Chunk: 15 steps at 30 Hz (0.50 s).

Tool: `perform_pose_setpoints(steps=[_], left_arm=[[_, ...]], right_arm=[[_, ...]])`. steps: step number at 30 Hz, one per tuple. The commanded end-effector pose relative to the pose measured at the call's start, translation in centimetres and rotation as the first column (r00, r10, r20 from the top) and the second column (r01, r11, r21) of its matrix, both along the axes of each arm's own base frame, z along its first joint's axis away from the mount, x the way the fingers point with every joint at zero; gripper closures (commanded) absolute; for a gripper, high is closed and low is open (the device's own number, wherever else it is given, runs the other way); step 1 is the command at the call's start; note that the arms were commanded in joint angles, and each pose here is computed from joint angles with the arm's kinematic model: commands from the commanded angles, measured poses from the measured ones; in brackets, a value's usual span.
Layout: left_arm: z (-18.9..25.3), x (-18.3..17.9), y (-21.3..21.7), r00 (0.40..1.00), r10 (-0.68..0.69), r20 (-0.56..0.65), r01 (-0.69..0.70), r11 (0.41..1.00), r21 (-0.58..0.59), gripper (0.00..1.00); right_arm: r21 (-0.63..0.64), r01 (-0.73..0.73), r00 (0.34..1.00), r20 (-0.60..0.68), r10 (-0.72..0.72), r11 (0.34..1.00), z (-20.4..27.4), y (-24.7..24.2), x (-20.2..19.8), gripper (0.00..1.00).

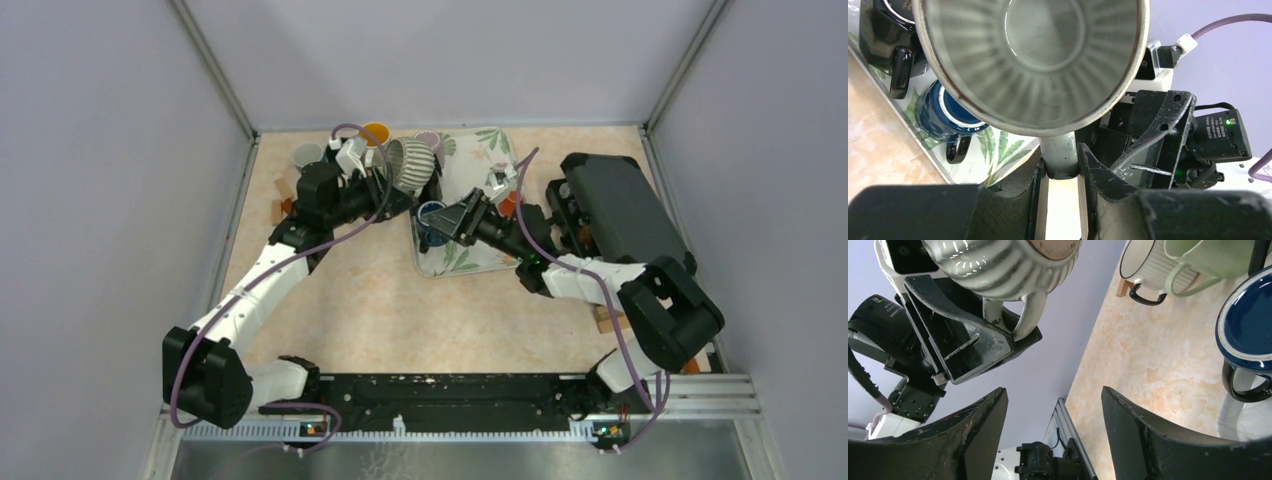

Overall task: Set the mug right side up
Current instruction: Turn over the cup on the tray.

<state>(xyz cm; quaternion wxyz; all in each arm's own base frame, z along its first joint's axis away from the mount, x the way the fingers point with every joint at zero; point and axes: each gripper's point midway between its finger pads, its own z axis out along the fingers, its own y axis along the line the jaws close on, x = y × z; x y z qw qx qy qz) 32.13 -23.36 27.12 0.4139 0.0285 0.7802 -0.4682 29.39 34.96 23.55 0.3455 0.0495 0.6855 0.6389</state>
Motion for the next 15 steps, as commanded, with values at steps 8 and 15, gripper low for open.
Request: perform_pose_setpoints(steps=[8, 15], left_arm=[[4.9, 1.4, 0.7, 0.983, 0.041, 0.181, -0.045, 0.999, 0.015, 1.0], [4.9, 1.4, 1.6, 0.982, 0.084, 0.172, -0.093, 0.994, 0.051, 1.0]], right_arm=[[-0.027, 0.04, 0.994, 0.099, -0.037, 0.999, 2.1, -2.1, -0.2, 0.07], [-0.069, 0.061, 0.993, 0.104, -0.054, 0.996, 1.7, -3.1, -0.1, 0.01]])
